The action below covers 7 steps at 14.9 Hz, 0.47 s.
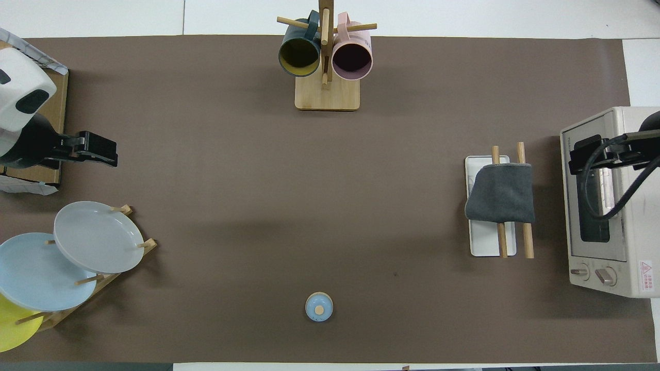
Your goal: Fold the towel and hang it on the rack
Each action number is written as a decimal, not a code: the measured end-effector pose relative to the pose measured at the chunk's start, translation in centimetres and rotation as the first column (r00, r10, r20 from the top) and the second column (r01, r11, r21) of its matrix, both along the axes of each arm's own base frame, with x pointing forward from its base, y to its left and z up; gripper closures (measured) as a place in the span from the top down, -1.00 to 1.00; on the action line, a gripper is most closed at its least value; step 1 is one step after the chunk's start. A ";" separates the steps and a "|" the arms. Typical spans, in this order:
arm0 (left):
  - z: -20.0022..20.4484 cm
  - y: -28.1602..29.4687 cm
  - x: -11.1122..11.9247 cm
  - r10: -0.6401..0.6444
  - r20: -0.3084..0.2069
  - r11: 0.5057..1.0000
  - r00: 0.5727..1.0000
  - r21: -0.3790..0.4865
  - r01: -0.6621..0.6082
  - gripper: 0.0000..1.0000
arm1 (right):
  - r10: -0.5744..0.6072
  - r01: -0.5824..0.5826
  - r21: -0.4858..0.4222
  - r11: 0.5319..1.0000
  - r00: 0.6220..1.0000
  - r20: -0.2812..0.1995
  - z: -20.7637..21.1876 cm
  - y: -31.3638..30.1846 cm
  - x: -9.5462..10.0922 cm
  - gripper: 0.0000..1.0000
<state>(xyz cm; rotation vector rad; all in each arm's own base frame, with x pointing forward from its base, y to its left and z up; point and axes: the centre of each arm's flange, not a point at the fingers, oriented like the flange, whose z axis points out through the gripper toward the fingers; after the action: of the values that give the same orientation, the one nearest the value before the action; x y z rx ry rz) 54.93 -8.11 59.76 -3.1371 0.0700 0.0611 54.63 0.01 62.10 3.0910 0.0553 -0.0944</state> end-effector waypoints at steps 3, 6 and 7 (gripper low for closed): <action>0.0 0.0 0.0 0.000 0.000 1.000 1.000 0.000 0.000 1.00 | -0.006 0.006 0.000 1.000 1.000 0.009 0.1 -0.4 0.1 1.00; 0.0 0.0 0.0 0.000 0.000 1.000 1.000 0.000 0.000 1.00 | -0.005 0.005 0.000 1.000 1.000 0.009 0.1 -0.3 0.1 1.00; 0.0 0.0 0.0 0.000 0.000 1.000 1.000 0.000 0.000 1.00 | -0.003 0.003 0.000 1.000 1.000 0.009 0.1 -0.2 0.1 1.00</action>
<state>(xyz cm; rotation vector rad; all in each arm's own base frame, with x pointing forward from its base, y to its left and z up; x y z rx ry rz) 54.93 -8.11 59.76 -3.1371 0.0700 0.0611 54.73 -0.20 62.18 3.0916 0.0496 -0.0800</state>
